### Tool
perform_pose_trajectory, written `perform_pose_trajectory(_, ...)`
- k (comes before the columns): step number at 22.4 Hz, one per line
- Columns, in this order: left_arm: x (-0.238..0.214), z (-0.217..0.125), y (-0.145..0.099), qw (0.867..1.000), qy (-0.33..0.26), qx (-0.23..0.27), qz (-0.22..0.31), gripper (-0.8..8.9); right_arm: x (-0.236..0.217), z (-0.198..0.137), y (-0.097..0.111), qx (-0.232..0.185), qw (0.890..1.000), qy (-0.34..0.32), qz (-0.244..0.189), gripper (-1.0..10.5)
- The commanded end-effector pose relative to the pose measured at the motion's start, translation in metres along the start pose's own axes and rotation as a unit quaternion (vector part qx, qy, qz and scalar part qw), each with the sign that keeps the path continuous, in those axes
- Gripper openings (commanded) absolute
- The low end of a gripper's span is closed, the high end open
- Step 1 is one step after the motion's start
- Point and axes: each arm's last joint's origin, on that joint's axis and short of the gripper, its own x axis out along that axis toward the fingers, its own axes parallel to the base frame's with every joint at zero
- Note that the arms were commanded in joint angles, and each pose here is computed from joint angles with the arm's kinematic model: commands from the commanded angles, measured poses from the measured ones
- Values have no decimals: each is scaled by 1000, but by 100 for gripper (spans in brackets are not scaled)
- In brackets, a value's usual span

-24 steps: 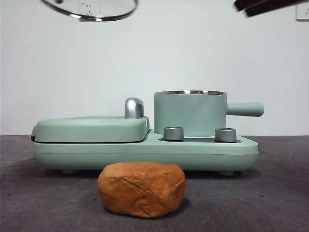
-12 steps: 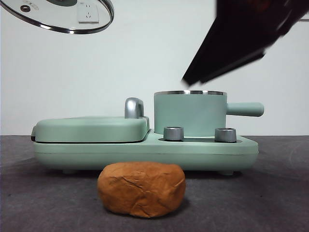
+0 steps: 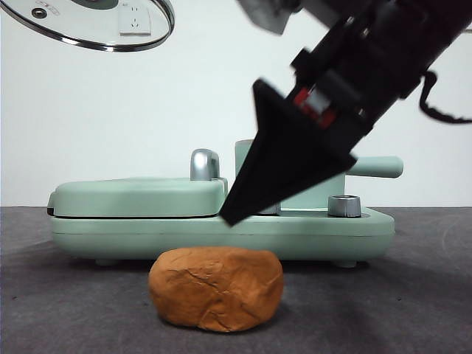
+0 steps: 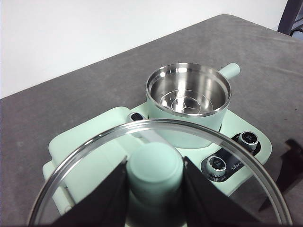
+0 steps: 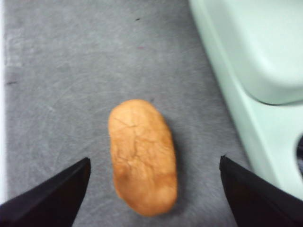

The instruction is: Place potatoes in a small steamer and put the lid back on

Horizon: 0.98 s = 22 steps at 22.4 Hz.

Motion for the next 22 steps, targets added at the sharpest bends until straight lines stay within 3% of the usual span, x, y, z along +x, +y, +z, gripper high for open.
perform_pose_trajectory(1, -3, 8, 0, 1000, -24, 3, 1, 15, 11, 4, 3, -12, 1000, 4, 11, 431)
perform_pose_trajectory(10, -3, 8, 0, 1000, -24, 3, 1, 15, 41, -7, 9, -10, 998, 52, 23, 420)
perform_pose_trajectory(15, -3, 8, 0, 1000, -24, 3, 1, 15, 47, -12, 8, 17, 997, 75, 7, 214)
perform_pose_trajectory(22, -3, 8, 0, 1000, -24, 3, 1, 15, -6, 6, 13, 66, 998, 20, -4, 214)
